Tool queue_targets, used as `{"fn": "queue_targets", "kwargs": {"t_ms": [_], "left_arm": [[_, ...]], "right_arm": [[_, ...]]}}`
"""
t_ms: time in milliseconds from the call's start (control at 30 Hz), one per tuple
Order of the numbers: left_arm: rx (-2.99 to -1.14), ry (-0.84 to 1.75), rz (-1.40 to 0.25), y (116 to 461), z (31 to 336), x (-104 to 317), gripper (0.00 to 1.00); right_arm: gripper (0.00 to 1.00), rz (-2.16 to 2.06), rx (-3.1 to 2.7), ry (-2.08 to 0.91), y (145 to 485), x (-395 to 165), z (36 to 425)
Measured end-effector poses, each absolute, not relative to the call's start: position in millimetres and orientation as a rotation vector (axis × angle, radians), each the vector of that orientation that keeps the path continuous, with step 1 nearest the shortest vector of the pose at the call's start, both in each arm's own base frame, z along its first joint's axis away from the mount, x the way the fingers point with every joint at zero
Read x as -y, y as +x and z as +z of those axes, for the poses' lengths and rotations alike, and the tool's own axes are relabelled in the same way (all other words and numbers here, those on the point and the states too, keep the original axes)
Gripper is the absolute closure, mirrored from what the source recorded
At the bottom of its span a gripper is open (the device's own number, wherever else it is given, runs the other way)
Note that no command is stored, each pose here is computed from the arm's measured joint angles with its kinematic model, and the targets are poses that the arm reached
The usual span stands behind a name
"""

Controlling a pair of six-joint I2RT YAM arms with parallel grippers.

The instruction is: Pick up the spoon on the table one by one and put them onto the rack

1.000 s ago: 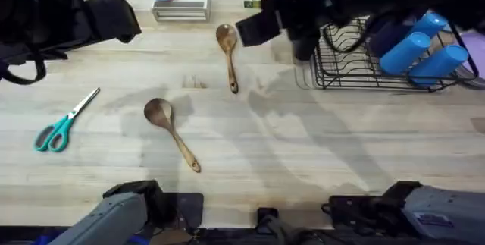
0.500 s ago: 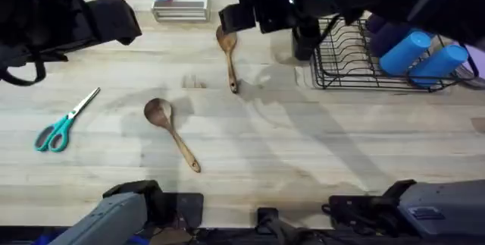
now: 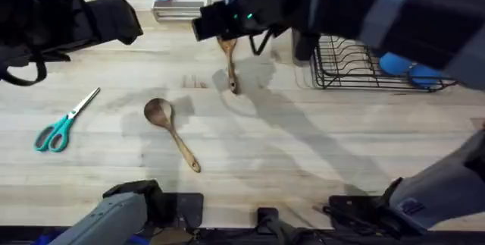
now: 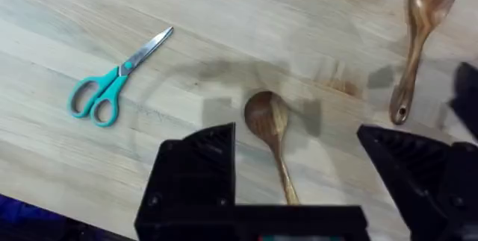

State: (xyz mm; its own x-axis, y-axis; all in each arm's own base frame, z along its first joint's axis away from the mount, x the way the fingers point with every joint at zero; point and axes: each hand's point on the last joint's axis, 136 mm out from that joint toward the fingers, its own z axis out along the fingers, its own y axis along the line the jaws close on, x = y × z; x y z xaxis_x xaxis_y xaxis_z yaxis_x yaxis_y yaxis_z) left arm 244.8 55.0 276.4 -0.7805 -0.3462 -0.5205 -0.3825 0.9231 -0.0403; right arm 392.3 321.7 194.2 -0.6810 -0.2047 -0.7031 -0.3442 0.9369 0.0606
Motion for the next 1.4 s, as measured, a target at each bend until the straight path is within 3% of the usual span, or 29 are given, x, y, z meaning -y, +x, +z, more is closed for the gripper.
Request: {"fn": "queue_targets", "kwargs": {"t_ms": [267, 667, 1033, 1233, 1400], "left_arm": [[-2.544, -0.517, 0.077, 245, 276, -53, 0.007], [-2.544, -0.517, 0.077, 245, 276, -53, 0.007], [-2.544, -0.517, 0.077, 245, 276, -53, 0.007], [-2.544, -0.517, 0.077, 245, 276, -53, 0.007], [-2.544, -0.517, 0.077, 245, 276, -53, 0.007]], "right_arm": [[0.009, 0.190, -2.370, -0.413, 401, -339, 148], [0.008, 0.245, -2.308, -0.369, 416, -351, 154], [0.008, 0.217, -2.447, -0.223, 439, -328, 84], [0.008, 0.226, -2.541, -0.259, 428, -332, 47], [0.008, 0.212, -2.558, -0.272, 426, -333, 45]]}}
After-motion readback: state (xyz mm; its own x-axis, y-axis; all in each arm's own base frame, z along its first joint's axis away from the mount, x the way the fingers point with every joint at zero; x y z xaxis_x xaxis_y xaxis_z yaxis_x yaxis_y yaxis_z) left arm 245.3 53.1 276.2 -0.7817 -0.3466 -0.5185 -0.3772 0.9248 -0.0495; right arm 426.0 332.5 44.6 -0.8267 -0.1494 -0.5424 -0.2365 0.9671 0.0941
